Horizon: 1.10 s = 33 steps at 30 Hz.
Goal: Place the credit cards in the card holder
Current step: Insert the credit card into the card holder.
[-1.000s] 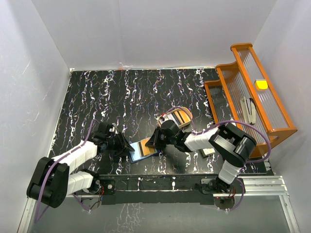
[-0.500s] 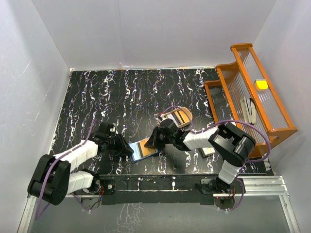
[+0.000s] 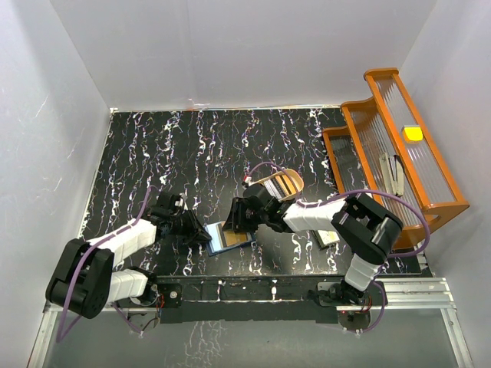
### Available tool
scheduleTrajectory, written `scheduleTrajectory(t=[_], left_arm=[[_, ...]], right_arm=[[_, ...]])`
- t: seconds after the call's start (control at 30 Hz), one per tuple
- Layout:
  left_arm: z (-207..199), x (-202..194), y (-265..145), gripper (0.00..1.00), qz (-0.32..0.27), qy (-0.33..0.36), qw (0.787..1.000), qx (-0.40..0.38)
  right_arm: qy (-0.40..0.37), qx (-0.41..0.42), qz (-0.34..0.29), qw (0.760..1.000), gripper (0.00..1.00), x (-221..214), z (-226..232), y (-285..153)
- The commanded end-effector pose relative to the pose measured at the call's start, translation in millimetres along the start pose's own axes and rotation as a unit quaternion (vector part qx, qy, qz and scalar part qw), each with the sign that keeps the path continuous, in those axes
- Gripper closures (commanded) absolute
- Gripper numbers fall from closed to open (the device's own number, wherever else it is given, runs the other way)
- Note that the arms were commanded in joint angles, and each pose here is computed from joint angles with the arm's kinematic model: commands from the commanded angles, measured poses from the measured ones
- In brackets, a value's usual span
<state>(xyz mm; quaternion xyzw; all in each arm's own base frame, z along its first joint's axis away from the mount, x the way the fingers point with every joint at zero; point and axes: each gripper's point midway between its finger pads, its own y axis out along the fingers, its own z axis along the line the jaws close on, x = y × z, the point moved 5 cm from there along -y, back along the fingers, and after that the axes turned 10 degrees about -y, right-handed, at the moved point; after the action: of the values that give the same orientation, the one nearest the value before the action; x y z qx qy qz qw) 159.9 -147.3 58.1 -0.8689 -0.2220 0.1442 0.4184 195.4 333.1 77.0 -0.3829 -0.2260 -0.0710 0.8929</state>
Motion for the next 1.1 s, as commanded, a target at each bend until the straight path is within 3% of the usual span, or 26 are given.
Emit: scheduleTrajectory(t=[0.0,0.67,1.07], left_arm=[[-7.2,2.4,-1.7,0.85,-0.001,0.016,1.0,-0.007],[-8.6,3.2,-2.9,0.86,-0.005,0.018,1.0,-0.009],[-23.7,1.1,-6.8,0.84,0.005,0.017,0.998,-0.054]], right_arm=[[-0.02,-0.033,0.011,0.999,0.6,-2.1,-6.5,-4.9],[-0.026,-0.051,-0.002,0.998,0.45,7.0,-0.9,-18.1],[-0.037,-0.047,0.0,0.998,0.45,5.3,0.5,-23.7]])
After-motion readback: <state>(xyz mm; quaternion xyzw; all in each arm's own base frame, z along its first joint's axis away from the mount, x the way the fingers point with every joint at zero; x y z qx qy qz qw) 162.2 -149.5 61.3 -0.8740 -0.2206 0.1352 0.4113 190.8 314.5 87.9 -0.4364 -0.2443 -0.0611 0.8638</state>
